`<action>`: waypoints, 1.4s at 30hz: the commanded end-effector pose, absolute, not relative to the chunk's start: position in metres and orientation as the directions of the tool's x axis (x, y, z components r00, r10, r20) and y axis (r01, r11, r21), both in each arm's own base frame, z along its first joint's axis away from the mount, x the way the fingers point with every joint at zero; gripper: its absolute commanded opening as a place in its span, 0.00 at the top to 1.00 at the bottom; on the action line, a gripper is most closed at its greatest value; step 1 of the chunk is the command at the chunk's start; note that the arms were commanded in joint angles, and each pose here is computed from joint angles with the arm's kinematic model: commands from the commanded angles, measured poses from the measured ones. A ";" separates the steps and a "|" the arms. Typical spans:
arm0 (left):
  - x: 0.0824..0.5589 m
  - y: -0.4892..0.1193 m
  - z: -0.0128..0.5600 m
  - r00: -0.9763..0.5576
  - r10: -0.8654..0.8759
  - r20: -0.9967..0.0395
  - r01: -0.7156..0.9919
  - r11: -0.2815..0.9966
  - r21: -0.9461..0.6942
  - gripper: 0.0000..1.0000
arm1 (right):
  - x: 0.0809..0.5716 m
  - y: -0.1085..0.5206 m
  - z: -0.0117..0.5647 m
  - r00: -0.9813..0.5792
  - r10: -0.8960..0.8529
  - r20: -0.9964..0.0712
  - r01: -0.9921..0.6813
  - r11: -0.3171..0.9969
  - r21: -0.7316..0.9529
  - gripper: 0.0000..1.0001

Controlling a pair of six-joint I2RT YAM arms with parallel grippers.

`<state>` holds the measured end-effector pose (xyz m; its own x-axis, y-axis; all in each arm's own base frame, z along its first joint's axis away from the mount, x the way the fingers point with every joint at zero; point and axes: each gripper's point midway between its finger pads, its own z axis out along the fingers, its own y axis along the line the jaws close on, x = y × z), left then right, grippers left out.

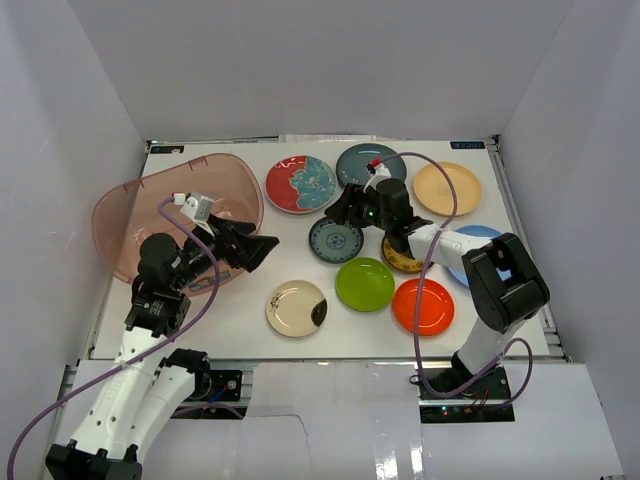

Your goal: Place the plates into the plastic bin on the countertop

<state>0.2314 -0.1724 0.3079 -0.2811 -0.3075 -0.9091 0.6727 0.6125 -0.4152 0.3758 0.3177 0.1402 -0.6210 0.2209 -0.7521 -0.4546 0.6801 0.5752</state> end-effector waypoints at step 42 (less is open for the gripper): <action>0.247 -0.180 0.312 -0.370 -0.330 -0.869 0.594 0.635 -0.494 0.02 | 0.538 0.360 0.103 -0.610 0.694 -0.384 -0.083 0.425 0.901 0.92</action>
<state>0.2434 -0.1861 0.2869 -0.4109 -0.3024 -0.8601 0.6130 0.6066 -0.5062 0.5334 0.3602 0.0435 -0.6664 0.6662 -0.3349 0.0210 0.4656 0.8847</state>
